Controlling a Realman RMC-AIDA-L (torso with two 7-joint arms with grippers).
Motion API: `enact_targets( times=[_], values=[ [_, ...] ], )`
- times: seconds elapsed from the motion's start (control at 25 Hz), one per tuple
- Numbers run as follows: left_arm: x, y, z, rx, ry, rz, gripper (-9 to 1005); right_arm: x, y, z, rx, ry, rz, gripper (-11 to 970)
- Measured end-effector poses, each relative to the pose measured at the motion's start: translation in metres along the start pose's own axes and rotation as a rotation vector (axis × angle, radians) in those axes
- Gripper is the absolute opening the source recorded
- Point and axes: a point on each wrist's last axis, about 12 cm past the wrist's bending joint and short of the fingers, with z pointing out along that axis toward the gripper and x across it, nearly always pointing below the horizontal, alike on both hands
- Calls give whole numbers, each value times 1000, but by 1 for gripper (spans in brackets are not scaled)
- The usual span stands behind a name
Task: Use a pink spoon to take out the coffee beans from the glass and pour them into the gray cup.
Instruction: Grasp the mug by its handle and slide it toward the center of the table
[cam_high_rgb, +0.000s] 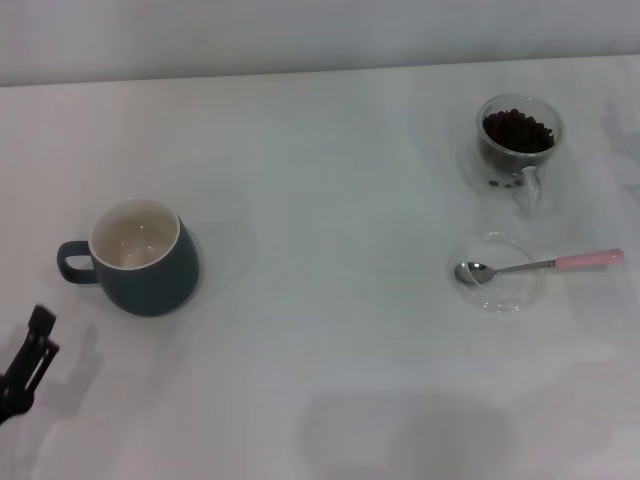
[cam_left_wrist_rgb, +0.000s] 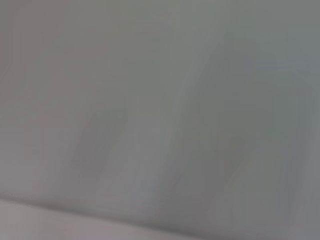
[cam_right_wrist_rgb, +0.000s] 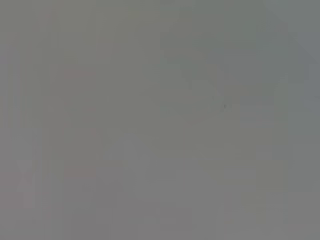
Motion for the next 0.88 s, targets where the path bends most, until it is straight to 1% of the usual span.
enact_targets(
  times=[0.12, 0.28, 0.6, 0.88],
  values=[
    [3, 5, -12, -10, 32, 6, 893, 0, 1, 1, -1, 1, 1, 767],
    [4, 11, -12, -13, 56, 27, 892, 1, 2, 2, 0, 10, 3, 767],
    [8, 21, 14, 28, 153, 93, 890, 2, 4, 1, -1, 14, 13, 767],
    [10, 27, 32, 23, 211, 123, 888, 2, 4, 1, -1, 14, 13, 767]
  ],
)
